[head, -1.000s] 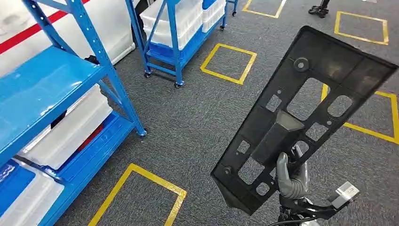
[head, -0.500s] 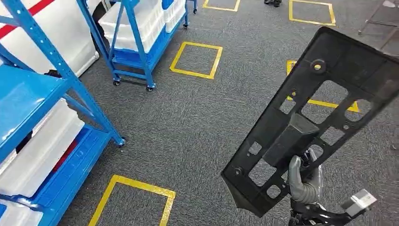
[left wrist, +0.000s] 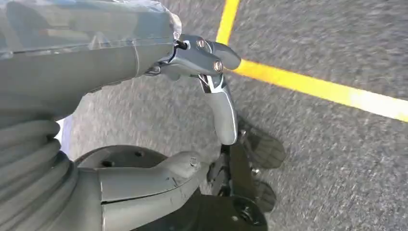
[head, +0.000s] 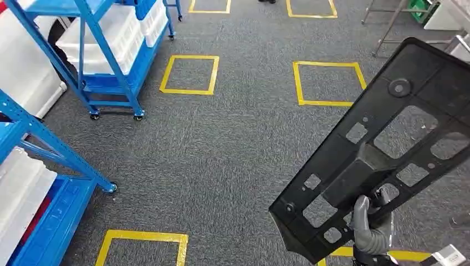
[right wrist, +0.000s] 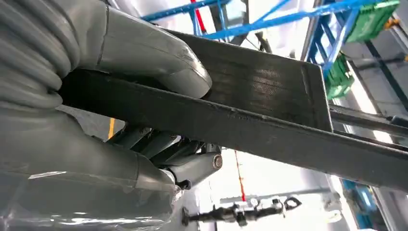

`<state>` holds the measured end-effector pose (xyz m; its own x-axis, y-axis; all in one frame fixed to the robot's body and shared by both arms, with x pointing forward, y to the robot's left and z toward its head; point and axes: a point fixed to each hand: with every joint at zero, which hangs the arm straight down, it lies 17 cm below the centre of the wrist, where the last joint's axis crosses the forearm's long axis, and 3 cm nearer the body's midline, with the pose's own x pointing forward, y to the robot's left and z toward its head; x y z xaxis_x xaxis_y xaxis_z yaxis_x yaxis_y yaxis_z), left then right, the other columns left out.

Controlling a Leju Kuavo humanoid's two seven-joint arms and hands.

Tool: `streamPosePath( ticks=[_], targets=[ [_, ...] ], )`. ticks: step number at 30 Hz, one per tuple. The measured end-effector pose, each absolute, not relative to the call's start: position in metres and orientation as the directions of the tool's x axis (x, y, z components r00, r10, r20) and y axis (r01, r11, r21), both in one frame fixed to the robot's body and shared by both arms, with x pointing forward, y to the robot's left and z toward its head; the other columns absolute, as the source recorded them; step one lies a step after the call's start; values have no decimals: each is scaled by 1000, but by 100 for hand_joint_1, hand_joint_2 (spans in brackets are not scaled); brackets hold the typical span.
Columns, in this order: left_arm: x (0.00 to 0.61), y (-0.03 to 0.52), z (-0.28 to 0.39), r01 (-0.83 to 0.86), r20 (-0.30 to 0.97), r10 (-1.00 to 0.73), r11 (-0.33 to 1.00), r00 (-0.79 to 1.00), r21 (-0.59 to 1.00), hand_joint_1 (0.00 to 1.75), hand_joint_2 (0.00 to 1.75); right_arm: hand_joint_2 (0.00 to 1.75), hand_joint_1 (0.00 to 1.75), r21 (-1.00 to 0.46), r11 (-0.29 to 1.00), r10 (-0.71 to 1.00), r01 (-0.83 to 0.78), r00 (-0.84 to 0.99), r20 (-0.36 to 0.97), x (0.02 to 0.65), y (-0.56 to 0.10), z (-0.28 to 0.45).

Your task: Take the parts from the cabinet and place them on the table.

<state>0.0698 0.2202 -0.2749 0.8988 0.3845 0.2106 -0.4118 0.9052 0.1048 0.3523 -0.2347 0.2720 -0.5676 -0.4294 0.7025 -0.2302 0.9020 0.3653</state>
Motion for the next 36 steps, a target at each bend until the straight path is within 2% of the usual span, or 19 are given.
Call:
streamPosePath(
  ticks=[36],
  targets=[
    [73, 221, -275, -397, 222, 371, 914, 902, 85, 0, 175, 175, 175, 310, 932, -358, -186, -591, 723, 335, -250, 270]
  ],
)
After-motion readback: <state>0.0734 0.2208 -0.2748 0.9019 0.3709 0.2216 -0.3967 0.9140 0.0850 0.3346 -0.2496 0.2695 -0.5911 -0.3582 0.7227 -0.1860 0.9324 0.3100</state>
